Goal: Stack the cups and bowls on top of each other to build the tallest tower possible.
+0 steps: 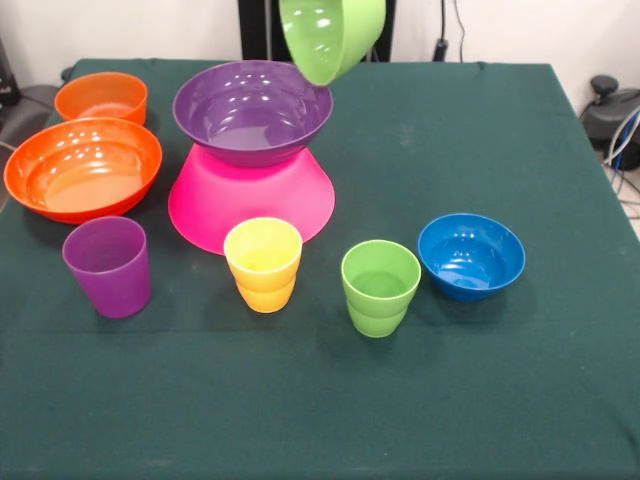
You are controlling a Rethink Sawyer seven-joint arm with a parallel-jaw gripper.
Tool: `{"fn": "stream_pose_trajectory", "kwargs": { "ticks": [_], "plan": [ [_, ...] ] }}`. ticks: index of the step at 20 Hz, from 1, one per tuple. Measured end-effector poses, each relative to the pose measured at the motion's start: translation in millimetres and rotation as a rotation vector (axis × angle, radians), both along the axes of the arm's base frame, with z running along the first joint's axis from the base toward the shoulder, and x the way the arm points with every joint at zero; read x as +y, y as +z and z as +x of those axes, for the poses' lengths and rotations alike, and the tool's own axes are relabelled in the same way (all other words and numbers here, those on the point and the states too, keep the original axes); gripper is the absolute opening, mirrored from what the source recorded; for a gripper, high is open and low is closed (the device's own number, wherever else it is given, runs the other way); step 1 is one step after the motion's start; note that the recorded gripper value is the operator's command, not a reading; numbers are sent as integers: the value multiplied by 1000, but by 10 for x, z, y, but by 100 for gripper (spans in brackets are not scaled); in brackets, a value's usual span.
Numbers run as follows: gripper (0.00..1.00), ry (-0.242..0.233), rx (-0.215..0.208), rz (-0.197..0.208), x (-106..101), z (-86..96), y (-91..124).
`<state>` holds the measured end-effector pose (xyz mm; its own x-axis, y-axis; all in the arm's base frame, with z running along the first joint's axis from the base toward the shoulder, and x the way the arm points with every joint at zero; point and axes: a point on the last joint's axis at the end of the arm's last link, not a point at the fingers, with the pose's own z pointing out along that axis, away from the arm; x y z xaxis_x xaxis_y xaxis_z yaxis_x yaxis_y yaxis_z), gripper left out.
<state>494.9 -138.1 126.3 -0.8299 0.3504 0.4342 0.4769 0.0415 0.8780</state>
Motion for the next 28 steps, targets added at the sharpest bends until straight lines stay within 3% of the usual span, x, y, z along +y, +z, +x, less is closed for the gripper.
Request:
{"fn": "stream_pose_trajectory", "kwargs": {
  "ticks": [10,17,28],
  "plan": [
    [0,99,37,19,-19,-191,173],
    [0,130,49,45,-140,-231,252],
    [0,185,138,115,-317,-363,146]
  ]
}}
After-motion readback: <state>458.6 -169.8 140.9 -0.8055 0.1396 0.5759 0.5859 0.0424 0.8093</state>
